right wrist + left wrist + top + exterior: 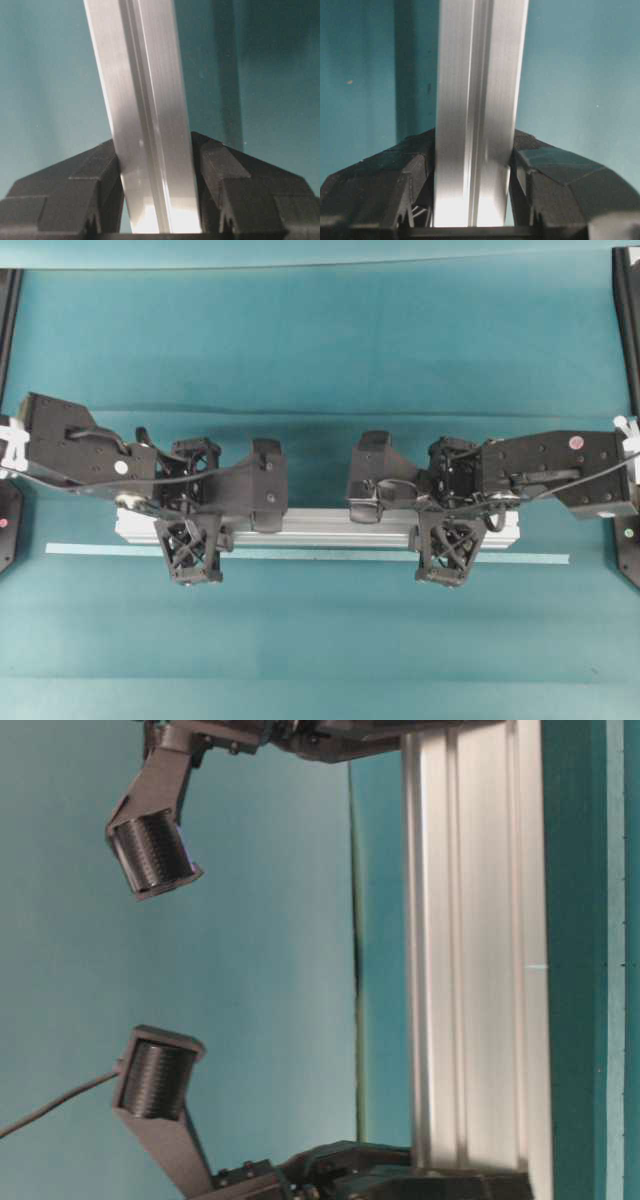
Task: Lift the metal rail with both hands.
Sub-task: 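Open both grippers to release the rail on the table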
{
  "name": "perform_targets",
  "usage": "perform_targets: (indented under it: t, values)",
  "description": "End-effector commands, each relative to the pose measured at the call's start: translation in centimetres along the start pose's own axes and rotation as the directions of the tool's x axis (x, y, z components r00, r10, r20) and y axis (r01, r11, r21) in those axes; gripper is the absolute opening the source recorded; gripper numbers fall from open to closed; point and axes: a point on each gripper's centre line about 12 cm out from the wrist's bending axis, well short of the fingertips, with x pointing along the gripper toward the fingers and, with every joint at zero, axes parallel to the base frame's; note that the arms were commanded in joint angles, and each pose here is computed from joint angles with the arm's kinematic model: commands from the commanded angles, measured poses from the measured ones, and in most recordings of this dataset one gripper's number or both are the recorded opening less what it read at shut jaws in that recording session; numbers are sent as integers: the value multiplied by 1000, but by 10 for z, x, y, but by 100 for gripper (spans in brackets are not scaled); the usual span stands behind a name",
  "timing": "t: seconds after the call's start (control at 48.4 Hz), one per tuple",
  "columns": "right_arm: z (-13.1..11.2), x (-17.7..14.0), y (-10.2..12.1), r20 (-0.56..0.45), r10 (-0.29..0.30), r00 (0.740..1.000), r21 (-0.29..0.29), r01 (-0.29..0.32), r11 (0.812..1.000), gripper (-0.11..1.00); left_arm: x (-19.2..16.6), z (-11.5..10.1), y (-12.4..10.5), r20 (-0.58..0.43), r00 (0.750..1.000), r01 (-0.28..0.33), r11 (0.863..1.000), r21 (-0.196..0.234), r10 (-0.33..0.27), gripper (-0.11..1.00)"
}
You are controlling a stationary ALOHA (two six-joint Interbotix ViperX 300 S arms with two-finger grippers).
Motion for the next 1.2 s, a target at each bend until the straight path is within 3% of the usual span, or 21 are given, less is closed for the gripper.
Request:
perform_targets:
  t: [0.0,1.177]
  values:
    - [0,1,-1,15,3,1000,16,-3,1000,39,1,2,-3,8,1000,2,1000,7,-2,36]
    - [-15,36,-6,-9,-8,1000,22,8,1000,39,20,-3,4,38,999,0,1000,-5,0,36]
